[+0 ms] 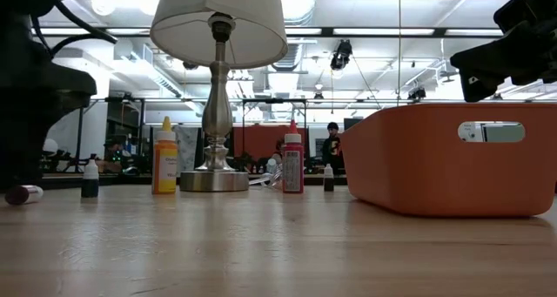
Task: Pick & Place food coloring
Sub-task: Put the small food coloring bottle into the orange bin
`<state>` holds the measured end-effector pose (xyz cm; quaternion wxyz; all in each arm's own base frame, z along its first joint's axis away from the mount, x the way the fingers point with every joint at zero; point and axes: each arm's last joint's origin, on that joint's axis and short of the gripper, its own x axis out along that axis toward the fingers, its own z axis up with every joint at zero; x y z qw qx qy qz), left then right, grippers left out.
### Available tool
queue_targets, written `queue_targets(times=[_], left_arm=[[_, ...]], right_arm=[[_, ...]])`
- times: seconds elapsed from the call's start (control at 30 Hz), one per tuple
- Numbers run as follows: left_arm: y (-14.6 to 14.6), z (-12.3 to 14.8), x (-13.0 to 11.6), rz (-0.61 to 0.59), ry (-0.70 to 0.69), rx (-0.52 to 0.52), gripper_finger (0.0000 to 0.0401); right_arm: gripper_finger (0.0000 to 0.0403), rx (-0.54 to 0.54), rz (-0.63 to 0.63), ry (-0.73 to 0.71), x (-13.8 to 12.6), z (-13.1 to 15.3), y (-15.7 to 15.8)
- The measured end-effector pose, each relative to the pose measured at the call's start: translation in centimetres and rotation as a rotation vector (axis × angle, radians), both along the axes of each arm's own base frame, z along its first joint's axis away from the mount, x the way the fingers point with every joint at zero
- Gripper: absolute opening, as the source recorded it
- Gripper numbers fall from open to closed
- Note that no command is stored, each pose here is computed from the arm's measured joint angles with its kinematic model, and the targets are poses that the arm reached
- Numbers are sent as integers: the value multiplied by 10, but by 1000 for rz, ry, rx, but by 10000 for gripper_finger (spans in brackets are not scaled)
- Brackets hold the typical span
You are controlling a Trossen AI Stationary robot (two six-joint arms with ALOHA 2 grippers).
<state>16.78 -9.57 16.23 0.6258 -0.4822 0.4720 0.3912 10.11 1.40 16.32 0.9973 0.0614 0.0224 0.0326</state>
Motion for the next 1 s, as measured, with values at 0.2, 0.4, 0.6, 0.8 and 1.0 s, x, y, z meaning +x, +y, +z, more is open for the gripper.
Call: queue_targets(times=[0.2, 0.4, 0.6, 0.8, 1.0], left_arm=[[3, -3, -1, 164, -13, -8, 112], [5, -11, -5, 284, -9, -29, 113], [8, -19, -7, 314, -34, -37, 113], [9, -20, -7, 291, -31, -29, 113], [10, -20, -7, 255, -30, -19, 113]], right_arm=[[13, 1, -1, 0, 0, 0, 0], [13, 1, 0, 0, 0, 0, 0], [13, 0, -1, 0, 0, 0, 0], [13, 0, -1, 0, 0, 0, 0], [13, 0, 0, 0, 0, 0, 0]])
